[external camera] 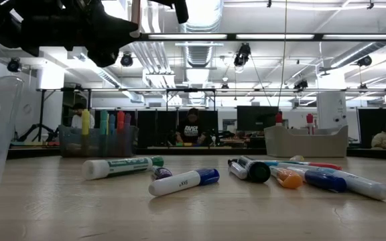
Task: Pick & Place Markers
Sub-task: Put the orange marker pen into the gray bin
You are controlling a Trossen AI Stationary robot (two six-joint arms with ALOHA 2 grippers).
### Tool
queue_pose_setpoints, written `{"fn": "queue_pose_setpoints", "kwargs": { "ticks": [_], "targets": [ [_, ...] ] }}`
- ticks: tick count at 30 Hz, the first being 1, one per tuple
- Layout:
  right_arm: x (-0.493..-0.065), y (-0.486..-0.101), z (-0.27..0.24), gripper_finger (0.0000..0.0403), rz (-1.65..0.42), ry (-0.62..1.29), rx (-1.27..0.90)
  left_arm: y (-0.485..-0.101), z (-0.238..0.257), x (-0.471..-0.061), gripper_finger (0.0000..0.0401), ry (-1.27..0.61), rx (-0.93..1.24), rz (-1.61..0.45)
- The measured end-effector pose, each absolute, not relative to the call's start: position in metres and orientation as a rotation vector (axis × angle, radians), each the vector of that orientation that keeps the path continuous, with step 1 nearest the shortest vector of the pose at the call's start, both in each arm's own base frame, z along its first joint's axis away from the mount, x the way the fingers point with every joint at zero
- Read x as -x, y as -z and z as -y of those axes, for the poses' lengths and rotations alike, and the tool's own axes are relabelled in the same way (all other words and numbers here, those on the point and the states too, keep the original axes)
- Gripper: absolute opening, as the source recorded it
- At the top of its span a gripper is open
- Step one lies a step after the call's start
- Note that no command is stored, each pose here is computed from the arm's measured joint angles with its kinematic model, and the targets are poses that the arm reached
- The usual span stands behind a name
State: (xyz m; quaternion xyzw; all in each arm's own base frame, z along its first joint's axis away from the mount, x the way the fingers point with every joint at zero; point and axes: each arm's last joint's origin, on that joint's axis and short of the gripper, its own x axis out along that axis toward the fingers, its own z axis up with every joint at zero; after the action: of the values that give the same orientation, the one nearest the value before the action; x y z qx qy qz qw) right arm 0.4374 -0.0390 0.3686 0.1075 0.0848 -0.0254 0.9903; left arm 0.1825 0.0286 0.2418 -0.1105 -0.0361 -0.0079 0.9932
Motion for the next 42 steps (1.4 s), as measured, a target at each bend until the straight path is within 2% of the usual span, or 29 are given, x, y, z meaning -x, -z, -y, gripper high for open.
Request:
{"fn": "queue_pose_setpoints", "kwargs": {
  "ticks": [8, 17, 24, 30, 42],
  "targets": [
    [-0.435, -0.372, 0.039, 0.0067, -0.168, 0.052, -0.206, -0.243, -0.029, -0.182, 0.0077, 0.016, 0.286, 0.078],
    [-0.415, -0.385, 0.039, 0.0065, -0.214, 0.124, -0.152, -0.247, -0.028, -0.178, 0.015, 0.016, 0.289, 0.104],
    [-0.395, -0.385, 0.034, 0.0064, -0.254, 0.174, -0.162, -0.249, -0.027, -0.175, 0.016, 0.031, 0.297, 0.112],
    [-0.367, -0.368, 0.013, 0.0064, -0.284, 0.362, -0.128, -0.248, -0.027, -0.176, 0.0161, 0.043, 0.321, 0.095],
    [-0.286, -0.327, -0.008, 0.0063, -0.161, 0.816, -0.178, -0.247, -0.027, -0.176, 0.0161, 0.042, 0.328, 0.086]
  ]
}}
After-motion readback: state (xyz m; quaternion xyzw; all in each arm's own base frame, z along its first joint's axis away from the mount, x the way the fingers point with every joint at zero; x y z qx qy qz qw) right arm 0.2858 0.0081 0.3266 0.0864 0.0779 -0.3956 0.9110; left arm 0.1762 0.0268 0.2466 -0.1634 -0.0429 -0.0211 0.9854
